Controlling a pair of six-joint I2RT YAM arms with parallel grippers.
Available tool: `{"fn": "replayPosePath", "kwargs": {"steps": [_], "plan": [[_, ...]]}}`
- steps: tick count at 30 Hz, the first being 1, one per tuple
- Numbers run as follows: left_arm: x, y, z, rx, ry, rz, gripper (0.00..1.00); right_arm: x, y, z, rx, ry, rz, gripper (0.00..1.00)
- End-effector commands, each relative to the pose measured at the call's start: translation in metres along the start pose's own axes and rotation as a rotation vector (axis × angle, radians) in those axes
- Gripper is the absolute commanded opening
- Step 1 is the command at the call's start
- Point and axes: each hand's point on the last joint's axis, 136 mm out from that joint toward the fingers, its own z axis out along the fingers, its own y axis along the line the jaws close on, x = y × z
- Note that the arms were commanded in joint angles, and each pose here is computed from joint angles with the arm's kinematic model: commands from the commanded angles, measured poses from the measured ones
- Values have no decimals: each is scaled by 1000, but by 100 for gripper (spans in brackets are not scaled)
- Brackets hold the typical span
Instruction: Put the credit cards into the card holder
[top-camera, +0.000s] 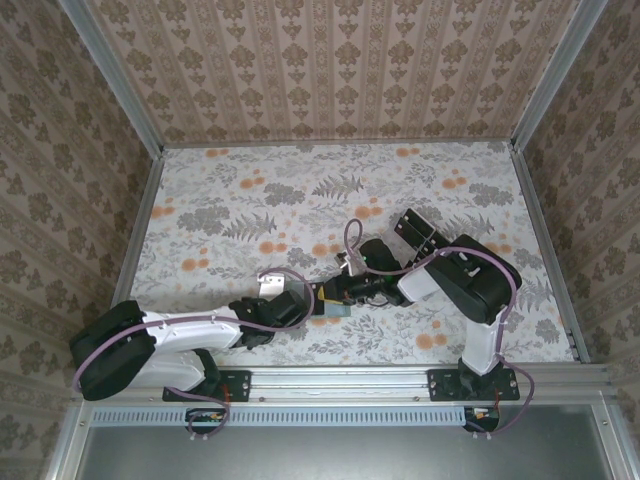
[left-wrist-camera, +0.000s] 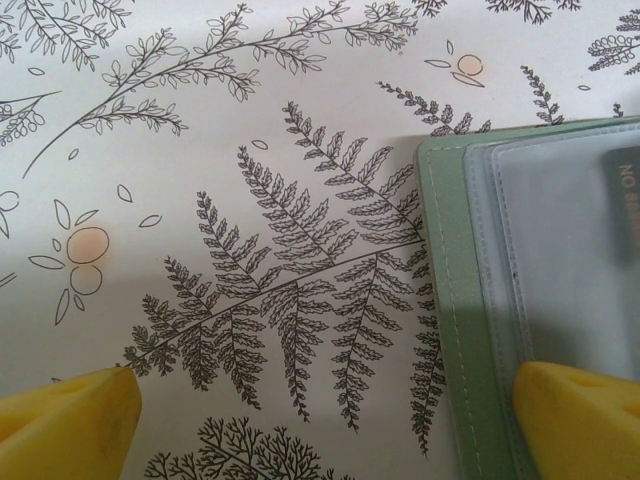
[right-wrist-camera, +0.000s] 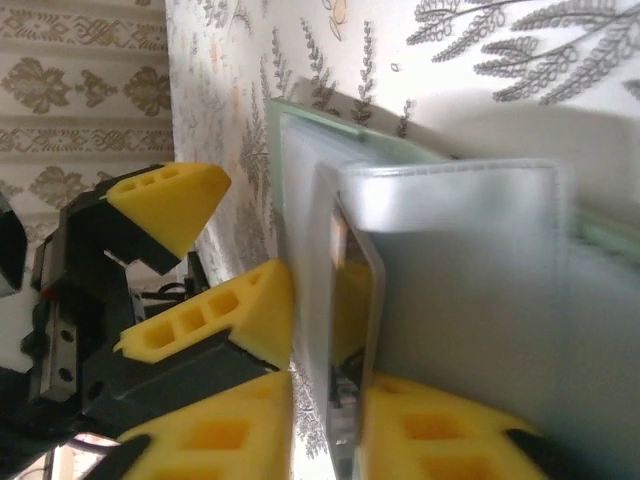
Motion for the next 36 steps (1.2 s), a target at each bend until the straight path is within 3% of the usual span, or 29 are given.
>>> {"fn": "replayPosePath", "kwargs": {"steps": [1,5,12,22,36], "plan": [[15,14,1,-44,39,46,100,12,-9,-4,75,24,21,32],[9,10,-4,-33,31,39,100,13,-4,-21,152,-2,-9,42],[-14,8,-14,-14,-13,25,100,15,-16,-53,357,-57,-18,44],[-26,27,-14,-22,-30,-11,100,3,5,-59,528,-142,-93,36],[-19,27,-2,-7,4,-21,100,-2,4,-26,519,-129,-75,29]]}}
